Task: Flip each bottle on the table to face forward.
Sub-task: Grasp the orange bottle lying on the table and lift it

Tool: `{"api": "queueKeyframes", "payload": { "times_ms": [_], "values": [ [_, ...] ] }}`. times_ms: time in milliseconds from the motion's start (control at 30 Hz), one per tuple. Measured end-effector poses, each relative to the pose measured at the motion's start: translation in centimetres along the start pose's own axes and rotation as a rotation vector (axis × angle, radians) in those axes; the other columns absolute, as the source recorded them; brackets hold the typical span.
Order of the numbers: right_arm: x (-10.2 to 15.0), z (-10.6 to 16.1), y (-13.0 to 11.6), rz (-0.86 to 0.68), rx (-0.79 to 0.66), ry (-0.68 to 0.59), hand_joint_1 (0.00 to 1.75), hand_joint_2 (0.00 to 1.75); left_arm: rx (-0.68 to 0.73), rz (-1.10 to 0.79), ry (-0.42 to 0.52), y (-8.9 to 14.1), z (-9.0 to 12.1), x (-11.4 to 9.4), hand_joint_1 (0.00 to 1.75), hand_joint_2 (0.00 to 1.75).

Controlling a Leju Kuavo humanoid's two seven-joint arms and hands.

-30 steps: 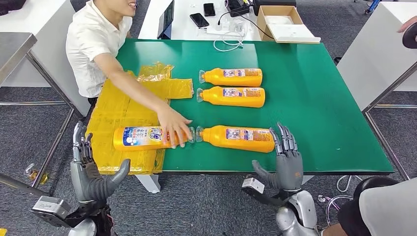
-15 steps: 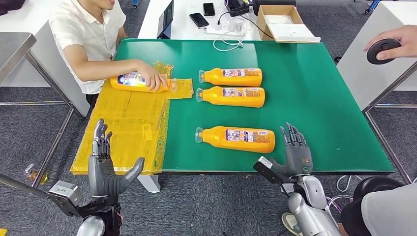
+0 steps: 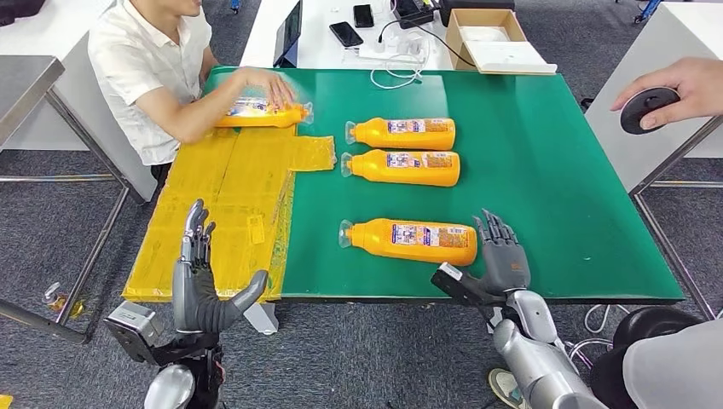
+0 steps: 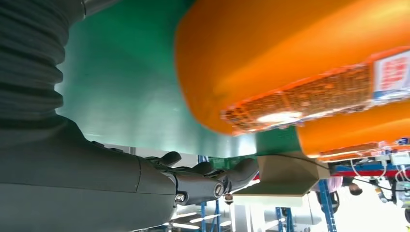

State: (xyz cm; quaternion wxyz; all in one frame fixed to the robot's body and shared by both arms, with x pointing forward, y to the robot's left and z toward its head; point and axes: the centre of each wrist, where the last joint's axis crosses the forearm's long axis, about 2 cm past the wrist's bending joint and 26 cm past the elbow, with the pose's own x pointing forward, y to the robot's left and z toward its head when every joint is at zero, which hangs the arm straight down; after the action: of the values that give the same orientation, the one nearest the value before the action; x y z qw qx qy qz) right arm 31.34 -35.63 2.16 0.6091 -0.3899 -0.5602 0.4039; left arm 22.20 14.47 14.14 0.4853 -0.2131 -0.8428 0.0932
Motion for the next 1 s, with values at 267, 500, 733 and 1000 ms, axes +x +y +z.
{"api": "queueKeyframes", "payload": {
  "times_ms": [267, 500, 733, 1000],
  "values": [
    [2.3, -0.9, 0.6, -0.008, 0.055, -0.083, 0.00, 1.75, -0.019, 0.037, 0.012, -0.4, 0.0, -0.1, 0.00, 1.75],
    [3.5, -1.8, 0.5, 0.000, 0.093, -0.098, 0.00, 1.75, -0.062, 0.081, 0.018, -0.9, -0.1, -0.1, 0.00, 1.75],
    [3.9, -2.3, 0.3, -0.021, 0.144, -0.060, 0.00, 1.75, -0.092, 0.135, 0.034, -1.1, -0.4, -0.1, 0.00, 1.75],
    [4.7, -3.7, -0.4, -0.026, 0.249, 0.060, 0.00, 1.75, -0.137, 0.185, 0.048, -1.5, -1.1, -0.1, 0.00, 1.75]
  ]
}}
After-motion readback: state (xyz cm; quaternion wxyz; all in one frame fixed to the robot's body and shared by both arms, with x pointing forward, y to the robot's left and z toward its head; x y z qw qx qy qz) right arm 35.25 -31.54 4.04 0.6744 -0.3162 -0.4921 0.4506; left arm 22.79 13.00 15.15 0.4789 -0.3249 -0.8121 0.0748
